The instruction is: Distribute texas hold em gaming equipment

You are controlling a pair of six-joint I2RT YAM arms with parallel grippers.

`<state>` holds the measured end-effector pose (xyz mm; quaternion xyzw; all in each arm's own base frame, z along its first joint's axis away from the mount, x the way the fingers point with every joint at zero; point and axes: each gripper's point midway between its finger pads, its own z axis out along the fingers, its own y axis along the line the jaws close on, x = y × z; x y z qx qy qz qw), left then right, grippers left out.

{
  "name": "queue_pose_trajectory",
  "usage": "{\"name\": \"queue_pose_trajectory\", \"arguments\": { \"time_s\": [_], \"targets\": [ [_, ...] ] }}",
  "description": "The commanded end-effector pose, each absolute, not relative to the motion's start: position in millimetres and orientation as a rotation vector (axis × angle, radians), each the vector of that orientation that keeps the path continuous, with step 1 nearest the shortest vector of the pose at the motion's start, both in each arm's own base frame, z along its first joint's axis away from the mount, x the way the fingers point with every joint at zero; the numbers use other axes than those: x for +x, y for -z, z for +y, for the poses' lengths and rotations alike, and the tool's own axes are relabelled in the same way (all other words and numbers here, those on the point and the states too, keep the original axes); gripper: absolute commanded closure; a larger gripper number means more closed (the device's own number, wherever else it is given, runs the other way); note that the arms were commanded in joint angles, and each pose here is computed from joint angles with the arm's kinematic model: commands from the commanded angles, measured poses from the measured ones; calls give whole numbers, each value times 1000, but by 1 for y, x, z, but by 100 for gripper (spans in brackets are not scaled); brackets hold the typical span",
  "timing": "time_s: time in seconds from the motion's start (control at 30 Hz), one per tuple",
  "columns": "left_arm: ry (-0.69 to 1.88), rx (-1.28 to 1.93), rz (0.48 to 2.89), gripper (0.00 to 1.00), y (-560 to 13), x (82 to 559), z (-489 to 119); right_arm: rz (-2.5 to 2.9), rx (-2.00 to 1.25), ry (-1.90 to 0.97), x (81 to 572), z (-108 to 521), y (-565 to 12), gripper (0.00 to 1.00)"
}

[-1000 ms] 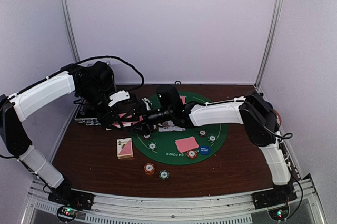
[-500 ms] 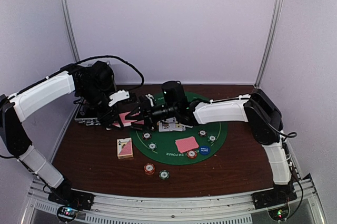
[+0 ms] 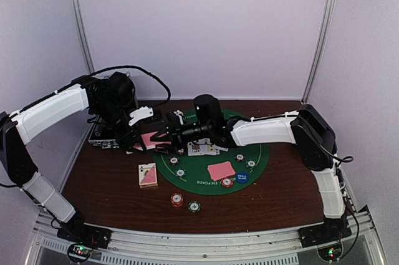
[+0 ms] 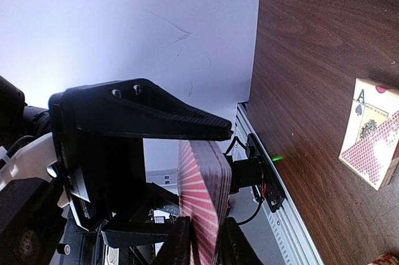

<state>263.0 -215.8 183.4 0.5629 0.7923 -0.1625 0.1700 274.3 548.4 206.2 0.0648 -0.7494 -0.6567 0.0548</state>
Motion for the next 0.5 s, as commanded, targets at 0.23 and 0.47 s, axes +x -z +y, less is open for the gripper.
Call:
{"name": "queue_pose_trajectory", "arguments": {
  "time_s": [0.23, 0.47],
  "targets": [
    [449, 1594, 2207, 100, -190, 267, -216, -2256, 241, 2057, 279, 532, -235, 81],
    [455, 1595, 2206, 100, -190, 267, -217, -2265, 243, 2066, 281, 523, -240, 74]
  ]
}}
